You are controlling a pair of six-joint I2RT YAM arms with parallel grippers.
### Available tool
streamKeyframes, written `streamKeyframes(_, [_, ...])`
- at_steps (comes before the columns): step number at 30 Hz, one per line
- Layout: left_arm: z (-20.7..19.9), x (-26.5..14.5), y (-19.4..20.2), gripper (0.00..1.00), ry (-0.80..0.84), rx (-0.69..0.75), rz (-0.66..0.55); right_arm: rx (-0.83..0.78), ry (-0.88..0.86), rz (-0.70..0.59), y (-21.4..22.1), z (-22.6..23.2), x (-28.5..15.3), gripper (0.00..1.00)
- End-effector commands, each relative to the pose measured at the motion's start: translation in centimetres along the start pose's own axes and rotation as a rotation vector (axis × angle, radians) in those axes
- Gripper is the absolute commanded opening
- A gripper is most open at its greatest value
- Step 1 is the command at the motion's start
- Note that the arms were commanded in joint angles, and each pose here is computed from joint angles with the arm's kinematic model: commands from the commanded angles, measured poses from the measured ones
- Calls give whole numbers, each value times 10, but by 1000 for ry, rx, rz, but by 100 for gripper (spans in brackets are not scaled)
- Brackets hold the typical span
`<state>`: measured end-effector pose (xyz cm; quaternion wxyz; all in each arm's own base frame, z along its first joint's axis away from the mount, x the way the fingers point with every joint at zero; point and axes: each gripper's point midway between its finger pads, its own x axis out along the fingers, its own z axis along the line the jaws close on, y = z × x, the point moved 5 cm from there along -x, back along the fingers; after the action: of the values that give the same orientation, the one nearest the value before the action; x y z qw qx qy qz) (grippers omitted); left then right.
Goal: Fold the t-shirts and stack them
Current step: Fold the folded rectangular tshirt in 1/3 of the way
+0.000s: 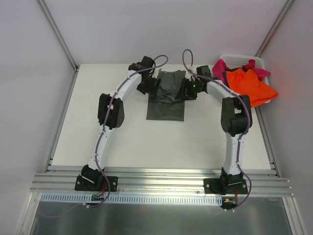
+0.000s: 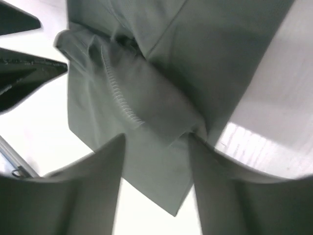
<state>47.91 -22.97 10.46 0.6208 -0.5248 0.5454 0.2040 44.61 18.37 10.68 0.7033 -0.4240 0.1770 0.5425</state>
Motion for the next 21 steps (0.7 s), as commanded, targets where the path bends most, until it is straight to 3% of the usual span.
streamKeyframes(1, [6,-9,-12,83,-70,-13,-44,-86,30,-65,-20,0,-7,62])
streamKeyframes(4, [8,-35,-17,91,-117,-15,-78,-128,49,-72,-20,8,-24,69])
streamKeyframes(11, [5,-126,-21,91,-130,-34,-197,-177,27,-41,-18,42,-73,69])
streamKeyframes(13, [11,-139,-17,91,-112,-93,-209,-170,-16,-26,-16,51,-73,67])
streamKeyframes(15, [20,-153,-11,99,-88,-119,-210,-184,-53,-15,-12,58,-65,66])
streamKeyframes(21, [37,-182,0,99,-35,-144,-223,-164,-181,79,3,78,-26,66])
